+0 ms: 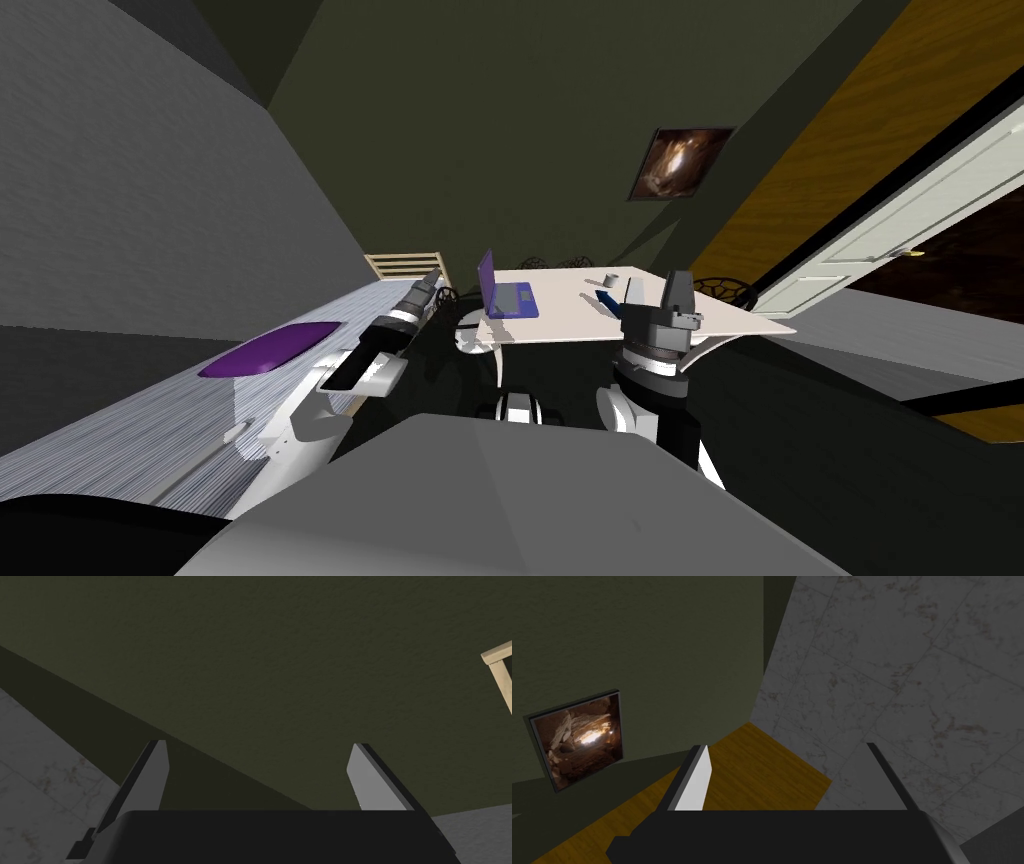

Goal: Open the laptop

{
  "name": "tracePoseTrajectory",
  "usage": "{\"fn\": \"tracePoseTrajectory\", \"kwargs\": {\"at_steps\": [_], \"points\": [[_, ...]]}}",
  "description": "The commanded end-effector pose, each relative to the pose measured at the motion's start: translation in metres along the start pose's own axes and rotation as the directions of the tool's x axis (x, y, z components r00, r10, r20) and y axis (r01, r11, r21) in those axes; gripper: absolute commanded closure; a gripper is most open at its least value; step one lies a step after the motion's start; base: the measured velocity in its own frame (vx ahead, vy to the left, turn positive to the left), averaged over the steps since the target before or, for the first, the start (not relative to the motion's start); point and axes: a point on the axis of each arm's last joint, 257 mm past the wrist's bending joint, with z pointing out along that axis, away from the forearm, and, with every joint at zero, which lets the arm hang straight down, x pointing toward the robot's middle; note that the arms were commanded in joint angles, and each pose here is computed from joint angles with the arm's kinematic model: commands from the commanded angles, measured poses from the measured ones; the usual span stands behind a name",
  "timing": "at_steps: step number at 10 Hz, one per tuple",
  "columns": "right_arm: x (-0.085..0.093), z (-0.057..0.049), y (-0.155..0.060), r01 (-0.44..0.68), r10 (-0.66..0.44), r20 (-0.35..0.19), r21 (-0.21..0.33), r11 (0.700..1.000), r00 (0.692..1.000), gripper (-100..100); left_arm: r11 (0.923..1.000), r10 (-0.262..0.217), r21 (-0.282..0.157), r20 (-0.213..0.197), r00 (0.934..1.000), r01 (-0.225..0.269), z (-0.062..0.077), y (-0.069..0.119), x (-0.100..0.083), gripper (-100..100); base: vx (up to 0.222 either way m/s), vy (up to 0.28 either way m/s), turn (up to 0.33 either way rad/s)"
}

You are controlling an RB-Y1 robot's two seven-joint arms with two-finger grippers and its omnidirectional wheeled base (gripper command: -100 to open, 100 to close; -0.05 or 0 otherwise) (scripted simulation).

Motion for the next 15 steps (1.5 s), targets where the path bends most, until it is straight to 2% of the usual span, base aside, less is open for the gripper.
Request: {"fn": "tracePoseTrajectory", "kwargs": {"at_steps": [1,3,6,10,12,13,15], "points": [[0.000,0.000,0.000,0.000,0.000,0.000,0.000,1.000,1.000,0,0.9984,0.029,-0.049,-0.011,0.9995,-0.029,0.003,0.010,0.000,-100,-0.008,-0.015,-0.043],[0.000,0.000,0.000,0.000,0.000,0.000,0.000,1.000,1.000,0,0.9962,0.042,-0.076,-0.017,0.9990,-0.043,0.006,0.017,-0.001,-100,-0.003,-0.019,-0.055],[0.000,0.000,0.000,0.000,0.000,0.000,0.000,1.000,1.000,0,0.9875,0.067,-0.142,-0.025,0.9974,-0.070,0.011,0.031,-0.004,-100,0.008,-0.020,-0.089],[0.000,0.000,0.000,0.000,0.000,0.000,0.000,1.000,1.000,0,0.9756,0.073,-0.205,-0.030,0.9969,-0.078,0.013,0.046,-0.004,-100,0.019,-0.018,-0.069],[0.000,0.000,0.000,0.000,0.000,0.000,0.000,1.000,1.000,0,0.9635,0.076,-0.255,-0.031,0.9966,-0.082,0.016,0.057,-0.006,-100,0.026,-0.019,-0.114],[0.000,0.000,0.000,0.000,0.000,0.000,0.000,1.000,1.000,0,0.9628,0.076,-0.258,-0.032,0.9966,-0.082,0.015,0.058,-0.006,-100,0.022,-0.019,-0.049],[0.000,0.000,0.000,0.000,0.000,0.000,0.000,1.000,1.000,0,0.9508,0.079,-0.298,-0.030,0.9965,-0.084,0.018,0.066,-0.008,-100,0.035,-0.020,-0.107]]}}
